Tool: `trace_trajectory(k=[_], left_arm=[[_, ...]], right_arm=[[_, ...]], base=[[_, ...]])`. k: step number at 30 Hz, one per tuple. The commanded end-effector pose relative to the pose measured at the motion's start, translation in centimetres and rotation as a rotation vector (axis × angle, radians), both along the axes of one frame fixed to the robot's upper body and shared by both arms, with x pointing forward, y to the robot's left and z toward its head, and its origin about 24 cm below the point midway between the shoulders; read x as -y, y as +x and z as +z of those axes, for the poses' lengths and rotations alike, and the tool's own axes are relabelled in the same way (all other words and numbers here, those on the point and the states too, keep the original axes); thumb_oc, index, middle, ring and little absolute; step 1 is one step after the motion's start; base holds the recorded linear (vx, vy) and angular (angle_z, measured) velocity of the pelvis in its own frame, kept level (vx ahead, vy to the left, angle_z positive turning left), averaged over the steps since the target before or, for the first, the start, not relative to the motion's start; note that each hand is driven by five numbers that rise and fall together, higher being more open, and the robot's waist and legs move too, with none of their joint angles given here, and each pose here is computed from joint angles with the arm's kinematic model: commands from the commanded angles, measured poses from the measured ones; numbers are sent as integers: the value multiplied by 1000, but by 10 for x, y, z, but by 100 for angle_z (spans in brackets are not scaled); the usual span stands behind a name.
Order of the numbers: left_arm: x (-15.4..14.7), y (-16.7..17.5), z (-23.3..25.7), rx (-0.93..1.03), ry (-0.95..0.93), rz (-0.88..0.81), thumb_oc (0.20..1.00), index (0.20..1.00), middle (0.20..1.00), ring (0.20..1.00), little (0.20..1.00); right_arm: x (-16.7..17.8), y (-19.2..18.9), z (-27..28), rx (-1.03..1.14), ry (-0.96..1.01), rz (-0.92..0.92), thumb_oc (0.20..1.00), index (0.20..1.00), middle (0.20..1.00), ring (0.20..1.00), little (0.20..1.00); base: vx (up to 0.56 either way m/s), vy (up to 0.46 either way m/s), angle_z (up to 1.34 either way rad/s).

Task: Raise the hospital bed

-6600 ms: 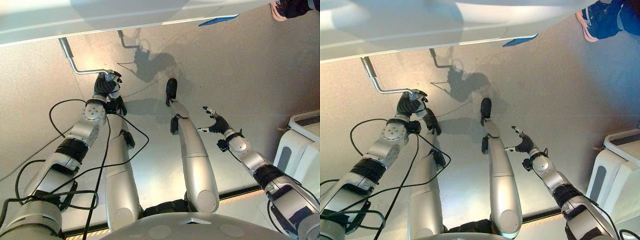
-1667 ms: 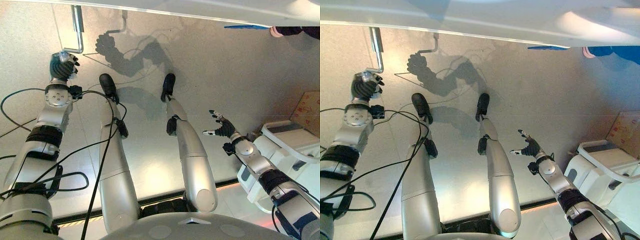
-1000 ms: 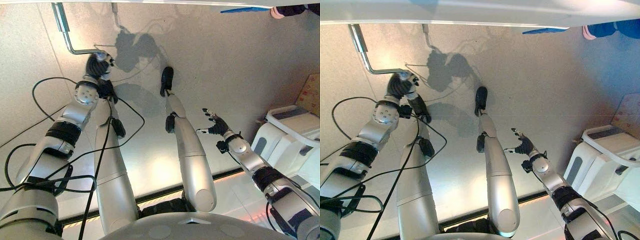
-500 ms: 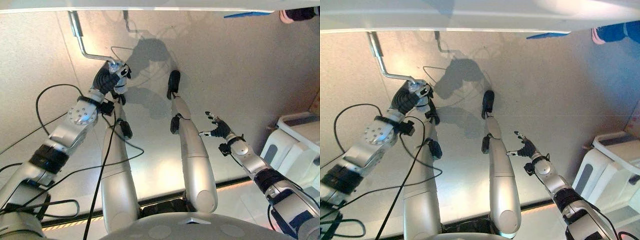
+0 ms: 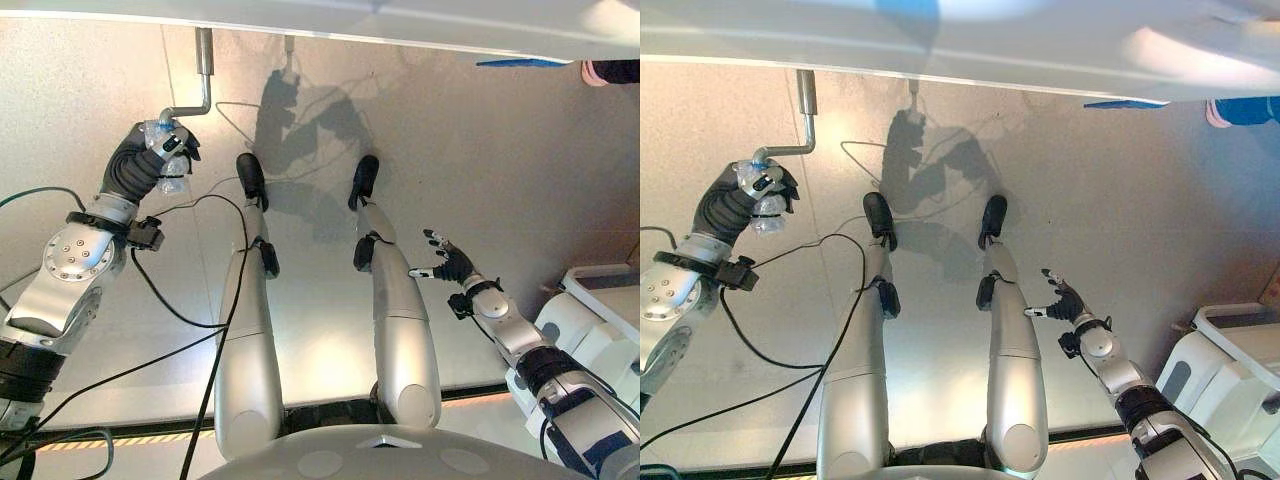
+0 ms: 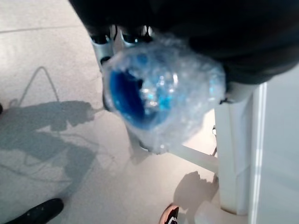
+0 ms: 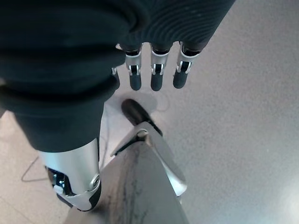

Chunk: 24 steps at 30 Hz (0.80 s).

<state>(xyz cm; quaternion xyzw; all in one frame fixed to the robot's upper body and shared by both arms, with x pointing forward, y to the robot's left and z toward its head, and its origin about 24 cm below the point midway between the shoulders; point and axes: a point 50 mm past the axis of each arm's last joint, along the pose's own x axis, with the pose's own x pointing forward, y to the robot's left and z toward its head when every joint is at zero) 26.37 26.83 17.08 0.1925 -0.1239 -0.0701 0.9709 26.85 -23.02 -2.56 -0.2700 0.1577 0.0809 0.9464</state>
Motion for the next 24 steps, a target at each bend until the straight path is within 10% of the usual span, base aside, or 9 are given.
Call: trace_trajectory(k=[1,24], left_arm=[[7,-32,28,229,-11,-95,200,200,200,200,200],[-63,65,9,157,8,593,200,200,200,200,200]], right_arm=[[32,-35,-21,-105,-54,-70,1000,1000,1000,1000,1000],[-12,-3,-4,-1,10,36,1000,1000,1000,1000,1000]], base=[[15,60,7],[19,64,-1]])
